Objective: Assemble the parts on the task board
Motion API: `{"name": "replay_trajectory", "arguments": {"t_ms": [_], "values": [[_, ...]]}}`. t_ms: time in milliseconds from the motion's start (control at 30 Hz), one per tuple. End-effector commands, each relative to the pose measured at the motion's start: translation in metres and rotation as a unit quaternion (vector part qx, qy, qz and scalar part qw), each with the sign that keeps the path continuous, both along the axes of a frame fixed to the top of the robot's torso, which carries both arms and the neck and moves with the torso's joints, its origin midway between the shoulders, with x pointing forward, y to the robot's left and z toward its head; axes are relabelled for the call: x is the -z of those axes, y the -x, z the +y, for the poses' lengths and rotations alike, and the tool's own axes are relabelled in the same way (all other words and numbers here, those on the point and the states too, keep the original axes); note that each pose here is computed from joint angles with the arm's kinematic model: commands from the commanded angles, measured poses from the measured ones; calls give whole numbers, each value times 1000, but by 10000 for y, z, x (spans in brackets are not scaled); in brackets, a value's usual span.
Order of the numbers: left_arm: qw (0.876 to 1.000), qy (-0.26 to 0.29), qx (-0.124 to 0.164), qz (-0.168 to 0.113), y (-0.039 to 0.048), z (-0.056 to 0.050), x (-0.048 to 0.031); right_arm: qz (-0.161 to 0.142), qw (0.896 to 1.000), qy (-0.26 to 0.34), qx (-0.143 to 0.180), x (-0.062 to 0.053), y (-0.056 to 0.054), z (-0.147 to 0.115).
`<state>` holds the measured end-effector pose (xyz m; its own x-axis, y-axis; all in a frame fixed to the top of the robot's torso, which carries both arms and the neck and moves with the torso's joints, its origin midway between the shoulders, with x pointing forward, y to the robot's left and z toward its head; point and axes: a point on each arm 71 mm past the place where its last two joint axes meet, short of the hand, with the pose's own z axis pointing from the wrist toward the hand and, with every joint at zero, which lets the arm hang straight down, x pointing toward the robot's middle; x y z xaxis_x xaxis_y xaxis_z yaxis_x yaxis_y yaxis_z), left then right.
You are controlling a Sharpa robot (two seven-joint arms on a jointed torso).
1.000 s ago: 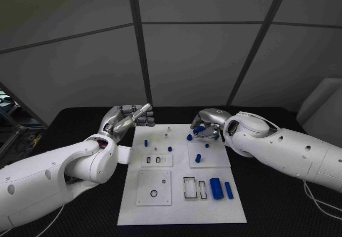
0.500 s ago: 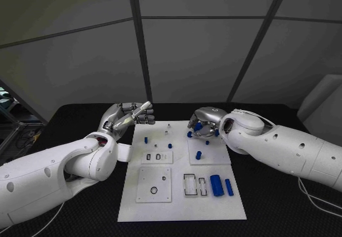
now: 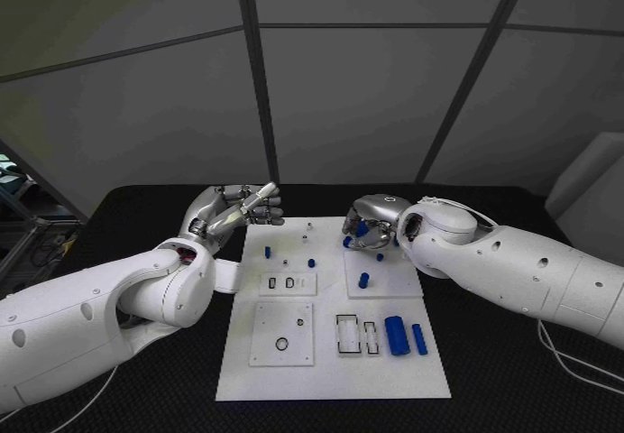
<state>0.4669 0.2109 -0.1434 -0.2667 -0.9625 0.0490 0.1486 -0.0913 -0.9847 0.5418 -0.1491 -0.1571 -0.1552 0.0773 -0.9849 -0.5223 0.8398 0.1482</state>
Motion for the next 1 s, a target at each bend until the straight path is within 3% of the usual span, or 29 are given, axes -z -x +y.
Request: {"name": "replay_trajectory", "arguments": {"t_ms": [33,1000], "values": [[1000,1,10,-4,9,-20,-17,3,1000,10,0,3,-12,4],[1000,1,14,-1,12,-21,-15,8,1000,20,1,39,-45,64]]}}
